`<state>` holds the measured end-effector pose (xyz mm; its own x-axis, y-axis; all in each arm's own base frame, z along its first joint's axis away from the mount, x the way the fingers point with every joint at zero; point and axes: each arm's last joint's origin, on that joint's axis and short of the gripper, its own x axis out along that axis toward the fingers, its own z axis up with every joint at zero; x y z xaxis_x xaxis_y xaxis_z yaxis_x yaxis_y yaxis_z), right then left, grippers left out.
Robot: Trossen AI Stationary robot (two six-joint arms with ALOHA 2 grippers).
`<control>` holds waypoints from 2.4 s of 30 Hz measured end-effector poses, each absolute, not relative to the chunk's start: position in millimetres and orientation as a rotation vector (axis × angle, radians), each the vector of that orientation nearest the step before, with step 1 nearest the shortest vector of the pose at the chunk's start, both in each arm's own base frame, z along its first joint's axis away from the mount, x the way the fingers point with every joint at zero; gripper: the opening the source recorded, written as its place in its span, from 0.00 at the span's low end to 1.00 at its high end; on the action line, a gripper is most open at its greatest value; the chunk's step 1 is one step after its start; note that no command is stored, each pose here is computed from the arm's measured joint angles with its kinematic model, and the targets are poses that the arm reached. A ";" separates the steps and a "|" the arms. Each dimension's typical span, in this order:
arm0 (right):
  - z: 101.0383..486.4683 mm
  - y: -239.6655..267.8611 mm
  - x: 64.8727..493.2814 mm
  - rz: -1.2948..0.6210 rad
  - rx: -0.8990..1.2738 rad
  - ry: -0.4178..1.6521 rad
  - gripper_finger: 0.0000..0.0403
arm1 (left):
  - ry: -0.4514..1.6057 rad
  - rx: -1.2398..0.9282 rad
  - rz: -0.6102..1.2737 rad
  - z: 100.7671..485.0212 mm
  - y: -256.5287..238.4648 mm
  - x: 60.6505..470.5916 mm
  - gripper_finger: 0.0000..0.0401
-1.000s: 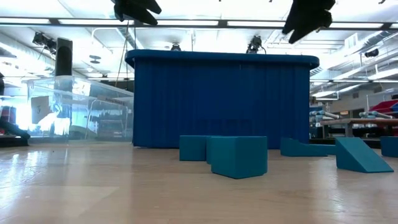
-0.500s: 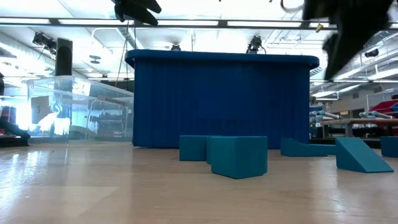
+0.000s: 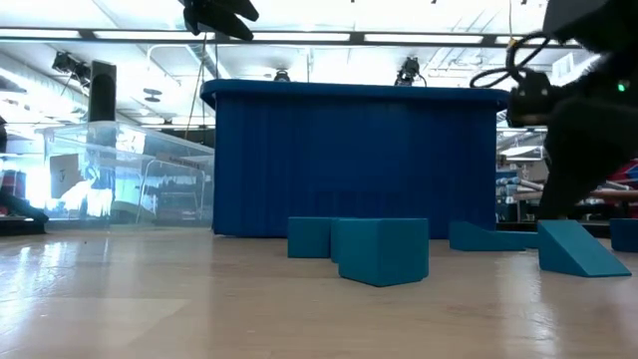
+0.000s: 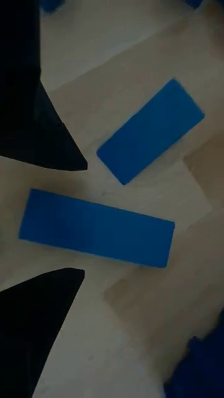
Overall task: Sort blocks
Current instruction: Put the blue block into the blue bin
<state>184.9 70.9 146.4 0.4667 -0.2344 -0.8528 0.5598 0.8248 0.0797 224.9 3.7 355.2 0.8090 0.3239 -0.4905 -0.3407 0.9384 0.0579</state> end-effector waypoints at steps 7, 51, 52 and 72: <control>124.7 61.2 176.3 -0.518 0.404 0.935 0.61 | 0.518 -0.034 0.355 355.2 3.7 224.9 0.71; 328.0 -6.8 207.0 -0.911 0.168 0.633 0.40 | 0.510 -0.036 0.356 355.8 3.7 225.3 0.71; 327.8 -8.0 207.4 -0.893 0.173 0.647 0.42 | 0.510 -0.036 0.356 355.8 3.7 225.3 0.71; 260.6 76.5 225.2 -0.159 0.103 0.849 0.61 | 0.509 -0.048 0.359 355.7 3.7 225.2 0.71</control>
<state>225.2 76.5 260.6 0.6501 -0.0992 -0.7534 0.1811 0.9831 0.0268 225.2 3.7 355.7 0.8123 0.3246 -0.4846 -0.3481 0.9364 0.0437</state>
